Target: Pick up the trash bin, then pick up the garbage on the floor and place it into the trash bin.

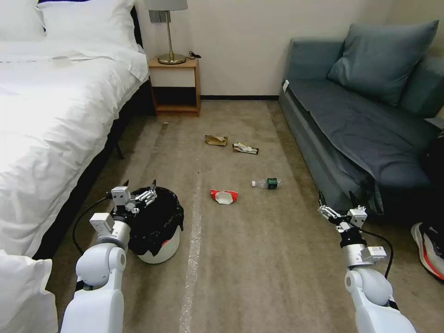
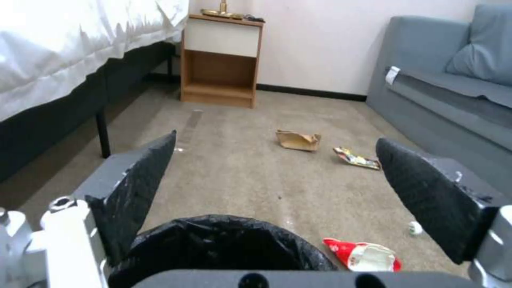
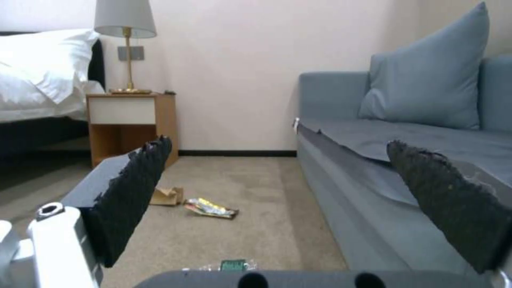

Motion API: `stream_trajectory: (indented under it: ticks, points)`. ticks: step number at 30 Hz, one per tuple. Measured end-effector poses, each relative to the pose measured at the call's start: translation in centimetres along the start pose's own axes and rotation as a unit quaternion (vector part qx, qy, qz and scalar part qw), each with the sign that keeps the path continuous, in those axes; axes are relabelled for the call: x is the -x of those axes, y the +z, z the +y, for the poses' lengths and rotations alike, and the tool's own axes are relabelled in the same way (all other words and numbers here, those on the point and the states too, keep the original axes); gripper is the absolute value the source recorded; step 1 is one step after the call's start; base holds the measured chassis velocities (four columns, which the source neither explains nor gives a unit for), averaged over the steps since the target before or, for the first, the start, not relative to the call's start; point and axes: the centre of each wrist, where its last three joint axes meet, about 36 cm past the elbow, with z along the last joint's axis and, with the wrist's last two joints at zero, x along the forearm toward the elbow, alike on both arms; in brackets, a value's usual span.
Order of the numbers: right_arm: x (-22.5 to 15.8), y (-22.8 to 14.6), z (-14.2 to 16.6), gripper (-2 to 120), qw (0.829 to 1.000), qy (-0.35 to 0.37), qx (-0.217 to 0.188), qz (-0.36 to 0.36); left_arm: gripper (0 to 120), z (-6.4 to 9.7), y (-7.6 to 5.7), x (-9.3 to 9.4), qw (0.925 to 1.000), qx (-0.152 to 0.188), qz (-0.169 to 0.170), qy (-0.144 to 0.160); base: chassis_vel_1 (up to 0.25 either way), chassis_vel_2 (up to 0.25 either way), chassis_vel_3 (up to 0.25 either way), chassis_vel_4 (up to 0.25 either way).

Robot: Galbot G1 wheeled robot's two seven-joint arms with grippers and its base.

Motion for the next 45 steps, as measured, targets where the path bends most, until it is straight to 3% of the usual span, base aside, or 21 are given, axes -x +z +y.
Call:
stream_trajectory:
  ticks: [4,7,9,10,12,13,14,16,21,24,30,32,33,35,36,38,42,44,45]
  points:
    - [-0.2,0.0,-0.1,100,1.0,0.001,-0.002,0.001,100,0.0,0.0,0.0,1.0,0.0,0.0,0.0,0.0,0.0,0.0,0.0]
    - [-2.0,-0.3,-1.3,100,0.999,0.019,-0.026,0.015,100,0.7,0.5,-0.7,0.9998,0.011,-0.002,-0.017,0.0,0.0,0.0,0.0]
    - [-5.4,-1.1,-3.6,100,0.995,0.052,-0.068,0.043,100,3.4,2.8,-3.8,0.9949,0.052,0.0,-0.087,0.0,0.0,0.0,0.0]
    - [-5.4,-1.1,-3.6,100,0.995,0.052,-0.068,0.043,100,3.4,2.8,-3.8,0.9949,0.052,0.0,-0.087,0.0,0.0,0.0,0.0]
    - [-8.8,-2.2,-5.6,100,0.988,0.081,-0.114,0.071,100,6.0,4.7,-7.3,0.9835,0.102,0.0,-0.15,0.0,0.0,0.0,0.0]
    - [-8.8,-2.2,-5.6,100,0.988,0.081,-0.114,0.071,100,6.0,4.7,-7.3,0.9835,0.102,0.0,-0.15,0.0,0.0,0.0,0.0]
    - [-10.3,-2.7,-6.5,100,0.983,0.093,-0.134,0.084,100,6.6,5.3,-8.5,0.9793,0.114,0.005,-0.168,0.0,0.0,0.0,0.0]
    - [-11.4,-4.2,-7.4,100,0.978,0.101,-0.155,0.093,100,5.9,5.3,-9.1,0.9801,0.111,0.008,-0.164,0.0,0.0,0.0,0.0]
    - [-10.1,-6.6,-7.1,100,0.98,0.082,-0.162,0.078,100,3.3,3.3,-8.7,0.9889,0.062,0.011,-0.135,0.0,0.0,0.0,0.0]
    - [-9.5,-6.8,-6.0,100,0.982,0.065,-0.158,0.074,100,2.5,2.6,-8.4,0.9904,0.057,0.015,-0.126,0.0,0.0,0.0,0.0]
    - [-9.1,-6.3,-4.8,100,0.984,0.043,-0.158,0.073,100,1.3,1.9,-8.4,0.9883,0.028,0.036,-0.145,0.0,0.0,0.0,0.0]
    - [-9.4,-5.8,-4.7,100,0.984,0.033,-0.161,0.068,100,0.8,1.6,-8.6,0.9832,0.004,0.053,-0.175,0.0,0.0,0.0,0.0]
    - [-9.4,-5.8,-4.7,100,0.984,0.033,-0.161,0.068,100,0.8,1.6,-8.6,0.9832,0.004,0.053,-0.175,0.0,0.0,0.0,0.0]
    - [-9.7,-5.4,-4.5,100,0.984,0.028,-0.163,0.061,100,0.5,1.5,-8.5,0.9737,-0.018,0.072,-0.216,0.0,0.0,0.0,0.0]
    - [-9.7,-5.4,-4.5,100,0.984,0.028,-0.163,0.061,100,0.5,1.5,-8.5,0.9737,-0.018,0.072,-0.216,0.0,0.0,0.0,0.0]
    - [-9.9,-5.2,-4.3,100,0.984,0.021,-0.167,0.051,100,0.4,1.5,-7.9,0.9654,-0.046,0.084,-0.243,0.0,0.0,0.0,0.0]
    - [-10.2,-5.0,-4.1,100,0.985,0.012,-0.168,0.048,100,0.1,1.5,-7.3,0.96,-0.073,0.093,-0.254,0.0,0.0,0.0,0.0]
    - [-10.6,-4.7,-3.9,100,0.985,0.0,-0.167,0.049,100,-0.4,1.4,-6.5,0.9526,-0.115,0.107,-0.261,0.0,0.0,0.0,0.0]
    - [-10.6,-4.7,-3.9,100,0.985,0.0,-0.167,0.049,100,-0.4,1.4,-6.5,0.9526,-0.115,0.107,-0.261,0.0,0.0,0.0,0.0]
